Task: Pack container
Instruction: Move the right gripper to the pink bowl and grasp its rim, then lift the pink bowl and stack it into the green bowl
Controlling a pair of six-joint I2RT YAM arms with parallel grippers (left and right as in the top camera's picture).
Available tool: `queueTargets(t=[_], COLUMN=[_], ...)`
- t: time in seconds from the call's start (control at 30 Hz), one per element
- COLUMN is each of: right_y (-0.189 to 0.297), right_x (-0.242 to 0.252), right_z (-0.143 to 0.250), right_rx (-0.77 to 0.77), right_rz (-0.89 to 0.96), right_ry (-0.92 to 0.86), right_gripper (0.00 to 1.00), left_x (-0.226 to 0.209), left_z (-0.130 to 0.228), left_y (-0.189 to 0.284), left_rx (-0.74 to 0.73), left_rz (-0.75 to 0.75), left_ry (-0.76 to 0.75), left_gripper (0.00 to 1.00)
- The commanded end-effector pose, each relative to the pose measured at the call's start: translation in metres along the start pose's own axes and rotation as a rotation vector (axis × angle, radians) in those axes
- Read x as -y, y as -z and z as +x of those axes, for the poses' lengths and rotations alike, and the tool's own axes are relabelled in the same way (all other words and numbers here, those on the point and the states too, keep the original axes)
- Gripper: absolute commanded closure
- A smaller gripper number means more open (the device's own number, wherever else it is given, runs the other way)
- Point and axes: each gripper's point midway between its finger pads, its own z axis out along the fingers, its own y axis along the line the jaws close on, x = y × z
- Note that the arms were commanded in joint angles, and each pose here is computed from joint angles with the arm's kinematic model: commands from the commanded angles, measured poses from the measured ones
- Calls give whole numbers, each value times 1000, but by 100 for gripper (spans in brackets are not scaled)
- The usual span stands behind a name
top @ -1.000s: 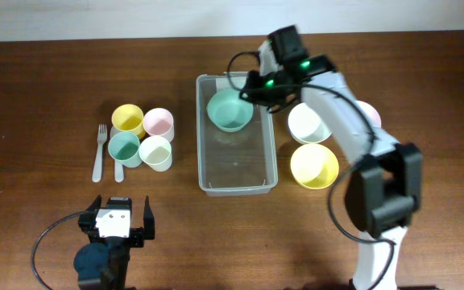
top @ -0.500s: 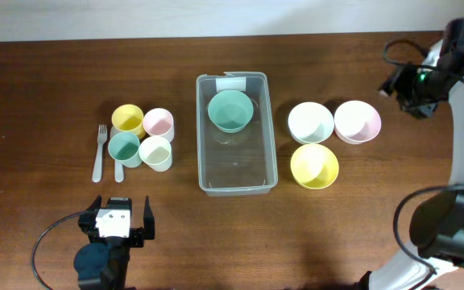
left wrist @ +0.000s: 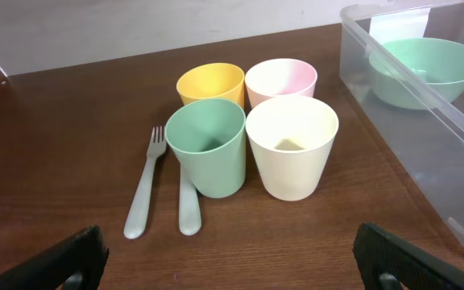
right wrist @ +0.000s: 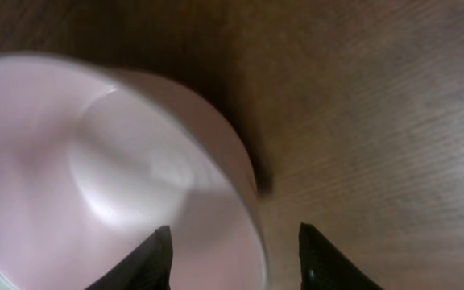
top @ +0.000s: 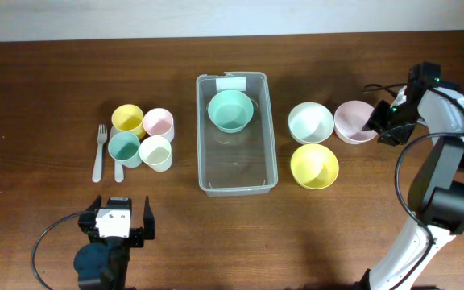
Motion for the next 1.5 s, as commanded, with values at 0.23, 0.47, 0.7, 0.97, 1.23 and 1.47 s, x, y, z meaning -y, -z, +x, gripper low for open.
queueTargets(t=[0.23, 0.47, 0.7, 0.97, 1.23, 1.47], right_y=[-16, -18, -7, 86, 170, 114], right_x=[15, 30, 30, -59, -203, -295], right_z=[-3, -4, -7, -18, 61, 124], right_rx=[-25, -50, -56, 55, 166, 229], right_rz=[-47, -119, -232, -690, -684, -479], right_ry=[-70, -138, -154, 35, 447, 662], right_gripper=[70, 93, 96, 96, 96, 96], left_x=[2, 2, 2, 2, 2, 2], left_z=[1, 1, 1, 1, 1, 1], left_y=[-1, -1, -1, -1, -1, -1], left_rx=[3, 3, 3, 3, 3, 3], left_rz=[12, 12, 12, 12, 12, 12], left_ry=[14, 14, 14, 14, 14, 14], left_gripper=[0, 0, 0, 0, 0, 0])
